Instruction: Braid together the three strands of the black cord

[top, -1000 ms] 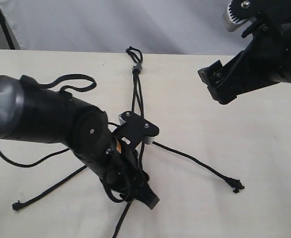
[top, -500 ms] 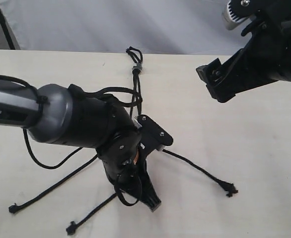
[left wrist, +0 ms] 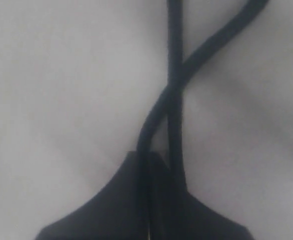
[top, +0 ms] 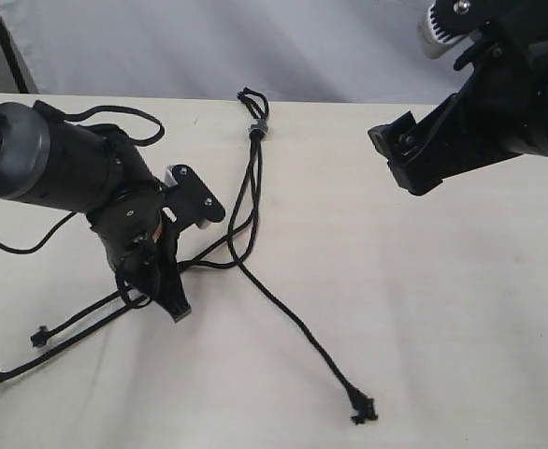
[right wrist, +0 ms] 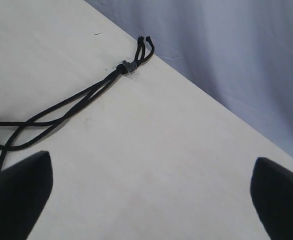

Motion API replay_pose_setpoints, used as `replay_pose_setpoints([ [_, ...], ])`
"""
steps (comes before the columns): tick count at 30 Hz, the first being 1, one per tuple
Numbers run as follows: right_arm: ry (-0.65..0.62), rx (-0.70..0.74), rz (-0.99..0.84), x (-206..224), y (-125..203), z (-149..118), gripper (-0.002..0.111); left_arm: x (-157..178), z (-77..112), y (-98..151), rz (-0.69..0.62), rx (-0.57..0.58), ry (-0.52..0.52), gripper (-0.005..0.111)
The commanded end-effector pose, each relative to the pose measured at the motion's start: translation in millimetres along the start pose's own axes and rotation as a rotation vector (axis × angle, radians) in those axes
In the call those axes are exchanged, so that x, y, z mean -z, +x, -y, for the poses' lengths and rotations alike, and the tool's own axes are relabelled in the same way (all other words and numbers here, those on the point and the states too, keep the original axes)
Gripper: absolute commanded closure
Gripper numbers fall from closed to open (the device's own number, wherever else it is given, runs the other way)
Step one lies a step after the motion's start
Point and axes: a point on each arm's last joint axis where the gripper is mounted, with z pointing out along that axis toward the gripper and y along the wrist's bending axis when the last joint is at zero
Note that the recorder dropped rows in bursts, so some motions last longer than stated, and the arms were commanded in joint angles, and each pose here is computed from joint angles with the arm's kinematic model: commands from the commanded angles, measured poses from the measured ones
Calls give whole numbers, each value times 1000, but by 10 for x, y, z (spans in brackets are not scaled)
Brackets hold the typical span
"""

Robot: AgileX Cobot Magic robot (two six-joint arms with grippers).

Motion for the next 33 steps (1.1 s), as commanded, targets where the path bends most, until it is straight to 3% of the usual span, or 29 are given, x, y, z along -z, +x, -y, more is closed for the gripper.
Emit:
replay_pose_setpoints([
  [1,-3,-7,25,10,-11,7,4,-61,121,101,-25,57,60,107],
  [6,-3,-7,25,10,-11,7,4,14,501,124,-115,92,215,107],
  [8,-3,-7,25,10,-11,7,4,87,748,105,-130,42,287,107],
  [10,-4,-7,27,10,-13,6,4,178,1055,81,-119,-94,346,107],
  [13,-4,-7,27,10,-13,6,4,310,1290,57,-82,-231,319,107],
  [15,-2,-7,23,10,-9,8,4,410,1214,17,-34,-199,247,107],
  [19,-2,-7,23,10,-9,8,4,660,890,-32,59,-64,110,107],
  [26,-2,-4,23,10,-9,8,4,897,577,10,131,30,85,107],
  [33,-6,-14,22,10,-8,4,4,608,385,300,78,120,85,107],
])
